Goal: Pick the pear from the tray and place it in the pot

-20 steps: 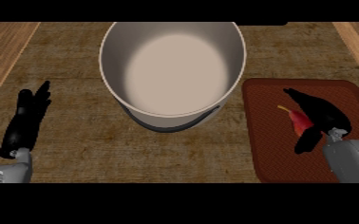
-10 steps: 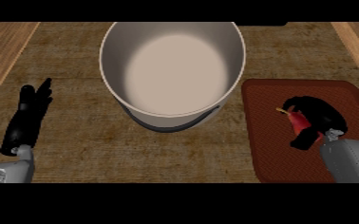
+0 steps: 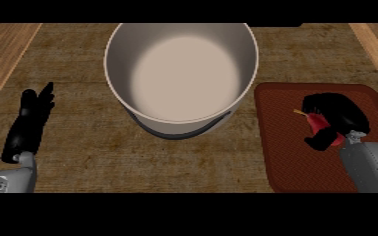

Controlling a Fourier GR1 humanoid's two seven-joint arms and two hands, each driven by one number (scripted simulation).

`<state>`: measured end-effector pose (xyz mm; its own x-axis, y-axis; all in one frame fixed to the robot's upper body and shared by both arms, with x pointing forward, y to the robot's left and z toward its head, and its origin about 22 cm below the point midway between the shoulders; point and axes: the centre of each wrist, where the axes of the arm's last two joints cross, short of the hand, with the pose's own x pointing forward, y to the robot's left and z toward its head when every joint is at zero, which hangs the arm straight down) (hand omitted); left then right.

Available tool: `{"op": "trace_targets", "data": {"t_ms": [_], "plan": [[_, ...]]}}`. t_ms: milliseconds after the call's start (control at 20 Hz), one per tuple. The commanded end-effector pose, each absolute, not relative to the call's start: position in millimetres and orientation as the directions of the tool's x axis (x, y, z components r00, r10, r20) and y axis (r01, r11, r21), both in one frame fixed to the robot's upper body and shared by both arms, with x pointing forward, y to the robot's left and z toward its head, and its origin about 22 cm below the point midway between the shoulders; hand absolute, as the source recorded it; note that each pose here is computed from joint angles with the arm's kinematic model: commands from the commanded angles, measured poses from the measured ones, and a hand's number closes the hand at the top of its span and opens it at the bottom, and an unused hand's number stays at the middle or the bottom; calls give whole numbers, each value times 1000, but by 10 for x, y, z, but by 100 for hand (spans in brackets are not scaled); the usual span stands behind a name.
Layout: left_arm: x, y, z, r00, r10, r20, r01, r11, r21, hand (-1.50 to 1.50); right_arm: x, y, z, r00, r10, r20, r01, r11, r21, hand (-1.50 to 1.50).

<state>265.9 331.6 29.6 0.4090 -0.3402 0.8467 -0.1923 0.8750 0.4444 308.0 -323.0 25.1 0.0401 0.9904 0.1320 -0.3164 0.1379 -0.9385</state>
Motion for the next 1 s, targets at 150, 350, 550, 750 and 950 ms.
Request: {"op": "trace_targets", "data": {"t_ms": [150, 350, 550, 750, 950], "plan": [[2585, 3229, 203, 414, -329, 848, -191, 880, 435, 0, 2953, -3198, 244, 18, 997, 74, -167, 76, -983, 150], [2724, 3129, 377, 426, -331, 842, -190, 877, 441, 0, 2960, -3370, 751, 29, 996, 88, -167, 92, -982, 150], [2645, 3213, 320, 406, -335, 850, -210, 871, 443, 0, 3102, -3383, 1028, 15, 997, 80, -30, 81, -996, 150], [2688, 3256, 309, 412, -340, 845, -198, 872, 448, 0, 3015, -3194, 1375, -75, 965, 250, 172, 260, -950, 150], [2729, 3309, 307, 423, -330, 844, -204, 873, 443, 0, 2977, -3024, 1801, -264, 898, 353, 308, 425, -851, 150]]}}
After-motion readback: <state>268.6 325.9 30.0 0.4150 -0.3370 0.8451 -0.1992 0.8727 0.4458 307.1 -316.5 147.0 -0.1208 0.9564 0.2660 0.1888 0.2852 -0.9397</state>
